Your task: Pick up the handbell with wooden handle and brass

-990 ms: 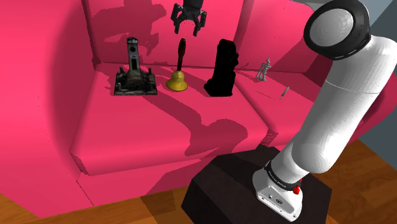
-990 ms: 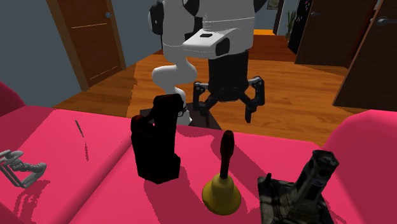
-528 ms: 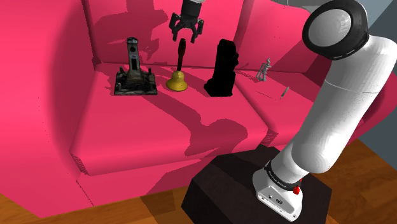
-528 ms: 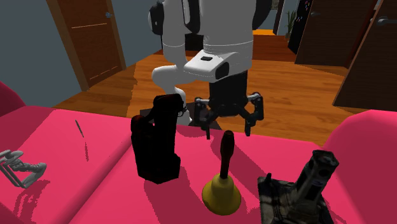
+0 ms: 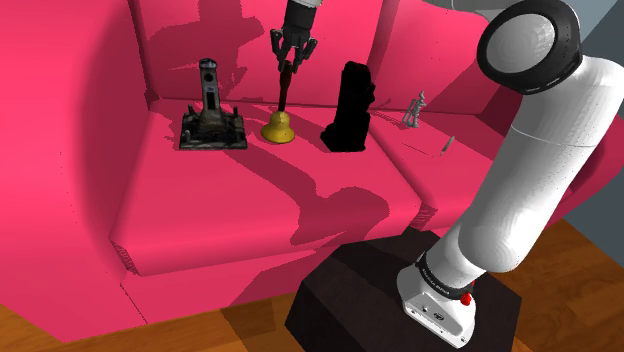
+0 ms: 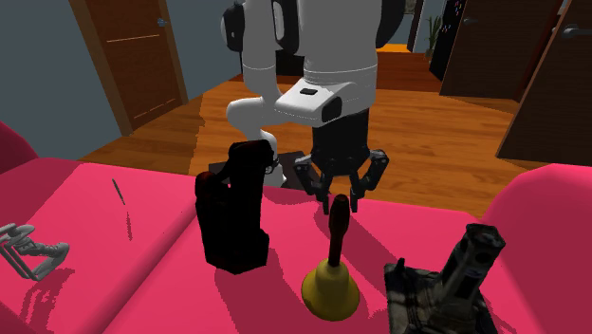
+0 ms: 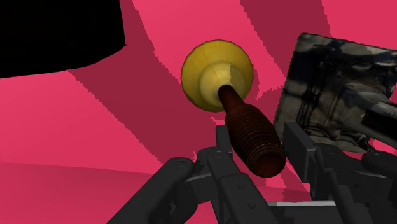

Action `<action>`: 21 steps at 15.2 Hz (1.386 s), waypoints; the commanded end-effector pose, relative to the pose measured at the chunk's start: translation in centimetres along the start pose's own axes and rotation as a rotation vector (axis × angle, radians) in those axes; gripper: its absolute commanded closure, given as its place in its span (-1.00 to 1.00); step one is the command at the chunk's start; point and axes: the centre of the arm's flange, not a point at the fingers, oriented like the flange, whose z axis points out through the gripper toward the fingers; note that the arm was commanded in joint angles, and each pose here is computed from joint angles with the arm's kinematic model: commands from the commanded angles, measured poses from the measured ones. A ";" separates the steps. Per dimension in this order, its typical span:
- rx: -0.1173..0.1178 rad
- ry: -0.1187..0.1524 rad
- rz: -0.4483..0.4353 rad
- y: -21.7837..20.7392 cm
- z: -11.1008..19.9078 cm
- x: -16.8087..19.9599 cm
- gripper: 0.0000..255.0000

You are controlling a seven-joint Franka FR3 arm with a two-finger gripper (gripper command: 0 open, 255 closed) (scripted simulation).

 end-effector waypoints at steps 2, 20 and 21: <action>0.000 -0.001 0.000 0.0 0.0 0.0 1.00; 0.000 -0.001 0.000 -0.7 -7.9 0.2 1.00; 0.000 -0.001 0.000 -0.7 -7.9 0.2 1.00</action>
